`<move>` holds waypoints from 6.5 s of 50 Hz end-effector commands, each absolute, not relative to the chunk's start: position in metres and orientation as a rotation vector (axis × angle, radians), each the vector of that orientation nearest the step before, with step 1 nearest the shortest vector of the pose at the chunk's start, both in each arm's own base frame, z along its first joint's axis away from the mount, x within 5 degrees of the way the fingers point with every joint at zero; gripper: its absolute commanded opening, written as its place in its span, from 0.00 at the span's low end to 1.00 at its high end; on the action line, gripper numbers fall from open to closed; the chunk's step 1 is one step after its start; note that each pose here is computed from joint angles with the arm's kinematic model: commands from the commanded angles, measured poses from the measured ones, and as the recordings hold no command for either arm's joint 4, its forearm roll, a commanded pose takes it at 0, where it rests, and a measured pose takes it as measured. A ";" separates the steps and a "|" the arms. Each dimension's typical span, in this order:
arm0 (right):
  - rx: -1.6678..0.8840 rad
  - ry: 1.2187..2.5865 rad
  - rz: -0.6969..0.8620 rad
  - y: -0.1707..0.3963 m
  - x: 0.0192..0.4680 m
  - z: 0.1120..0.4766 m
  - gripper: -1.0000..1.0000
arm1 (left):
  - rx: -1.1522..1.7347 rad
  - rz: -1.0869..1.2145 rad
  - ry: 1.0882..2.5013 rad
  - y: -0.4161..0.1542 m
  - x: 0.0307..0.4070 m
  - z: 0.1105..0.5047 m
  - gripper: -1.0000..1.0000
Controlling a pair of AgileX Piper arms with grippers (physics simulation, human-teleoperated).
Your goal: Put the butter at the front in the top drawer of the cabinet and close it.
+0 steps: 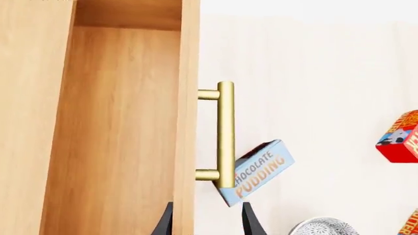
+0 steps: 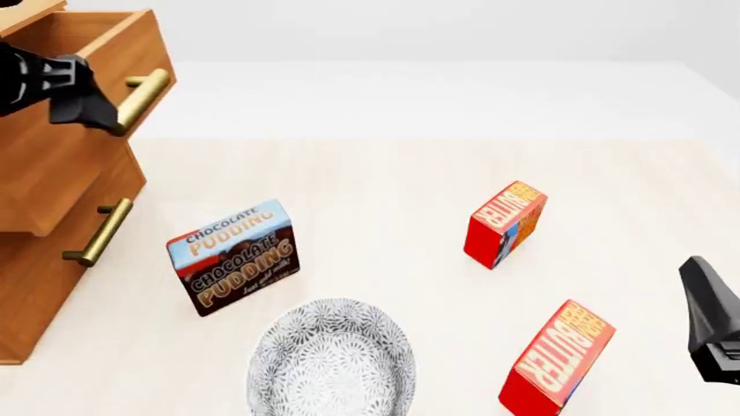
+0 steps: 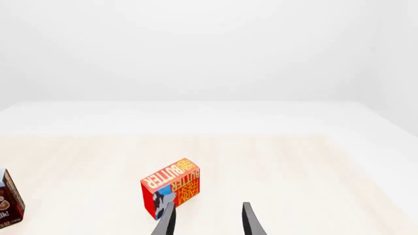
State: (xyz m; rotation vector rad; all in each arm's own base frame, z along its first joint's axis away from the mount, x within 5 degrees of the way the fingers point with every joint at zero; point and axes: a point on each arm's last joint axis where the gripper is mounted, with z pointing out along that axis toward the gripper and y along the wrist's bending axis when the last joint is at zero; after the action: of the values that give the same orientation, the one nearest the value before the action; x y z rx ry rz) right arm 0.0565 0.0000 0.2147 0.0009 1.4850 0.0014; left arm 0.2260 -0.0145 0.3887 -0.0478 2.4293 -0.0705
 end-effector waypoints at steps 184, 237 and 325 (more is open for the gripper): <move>0.001 1.485 0.001 0.000 0.057 0.214 1.00 | 0.925 -0.302 1.985 -0.179 0.212 0.437 1.00; 0.001 1.485 0.001 0.000 0.056 0.214 1.00 | 1.013 -0.438 1.986 -0.331 0.282 0.356 1.00; 0.001 1.485 0.002 0.000 0.056 0.214 1.00 | 0.832 -0.540 2.113 -0.395 0.333 0.216 1.00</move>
State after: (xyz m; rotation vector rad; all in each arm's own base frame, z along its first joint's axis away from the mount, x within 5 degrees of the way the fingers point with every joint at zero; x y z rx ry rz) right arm 0.0565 0.0000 0.2147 0.0008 1.4851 0.0017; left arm 0.3318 -0.3952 0.2290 0.8434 2.0962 -0.5375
